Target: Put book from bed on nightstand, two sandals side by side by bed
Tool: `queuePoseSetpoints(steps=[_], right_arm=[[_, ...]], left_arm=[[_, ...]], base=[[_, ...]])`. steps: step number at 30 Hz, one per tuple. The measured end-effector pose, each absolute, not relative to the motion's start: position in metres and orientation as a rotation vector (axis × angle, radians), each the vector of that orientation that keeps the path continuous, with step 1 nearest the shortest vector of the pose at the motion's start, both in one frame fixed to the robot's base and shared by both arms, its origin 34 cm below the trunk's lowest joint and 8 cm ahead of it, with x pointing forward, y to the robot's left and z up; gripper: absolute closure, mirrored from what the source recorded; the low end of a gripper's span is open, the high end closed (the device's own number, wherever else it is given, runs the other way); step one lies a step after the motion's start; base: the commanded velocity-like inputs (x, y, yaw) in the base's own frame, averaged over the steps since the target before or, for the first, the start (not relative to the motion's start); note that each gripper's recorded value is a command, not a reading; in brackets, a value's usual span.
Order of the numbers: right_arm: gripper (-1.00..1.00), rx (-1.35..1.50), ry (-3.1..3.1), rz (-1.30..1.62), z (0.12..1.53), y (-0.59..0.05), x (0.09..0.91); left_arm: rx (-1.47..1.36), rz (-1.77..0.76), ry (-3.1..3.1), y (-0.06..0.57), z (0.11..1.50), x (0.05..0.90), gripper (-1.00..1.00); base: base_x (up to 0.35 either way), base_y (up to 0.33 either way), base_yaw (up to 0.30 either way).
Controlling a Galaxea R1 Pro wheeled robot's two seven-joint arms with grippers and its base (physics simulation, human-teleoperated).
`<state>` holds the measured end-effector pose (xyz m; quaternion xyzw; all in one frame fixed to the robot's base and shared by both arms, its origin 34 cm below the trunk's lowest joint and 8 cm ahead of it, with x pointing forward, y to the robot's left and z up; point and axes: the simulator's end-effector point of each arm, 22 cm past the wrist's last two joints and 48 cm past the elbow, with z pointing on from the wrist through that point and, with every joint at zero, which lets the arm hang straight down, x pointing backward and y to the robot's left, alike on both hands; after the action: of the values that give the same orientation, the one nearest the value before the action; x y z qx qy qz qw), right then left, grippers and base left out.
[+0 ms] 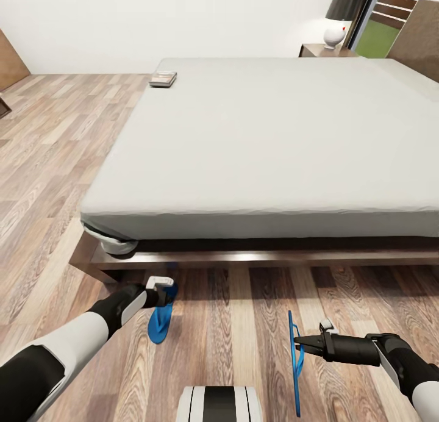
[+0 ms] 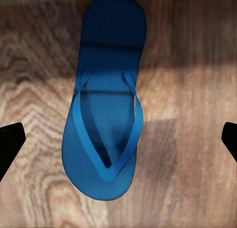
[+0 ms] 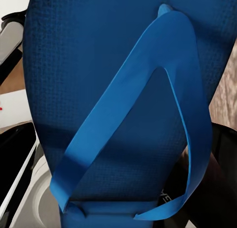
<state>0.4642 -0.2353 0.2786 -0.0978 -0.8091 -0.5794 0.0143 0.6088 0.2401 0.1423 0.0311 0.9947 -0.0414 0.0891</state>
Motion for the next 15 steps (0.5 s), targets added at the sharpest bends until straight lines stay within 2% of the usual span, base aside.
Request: queuePoseSetpoints(steps=[15], right_arm=[[1.0, -0.295, -2.527, -1.812, 0.2837, -0.2353, 0.467]], left_arm=[[0.08, -0.106, 2.939, 0.2463, 0.1445, 0.6086, -1.0]], base=[[0.0, 0.0, 0.0]])
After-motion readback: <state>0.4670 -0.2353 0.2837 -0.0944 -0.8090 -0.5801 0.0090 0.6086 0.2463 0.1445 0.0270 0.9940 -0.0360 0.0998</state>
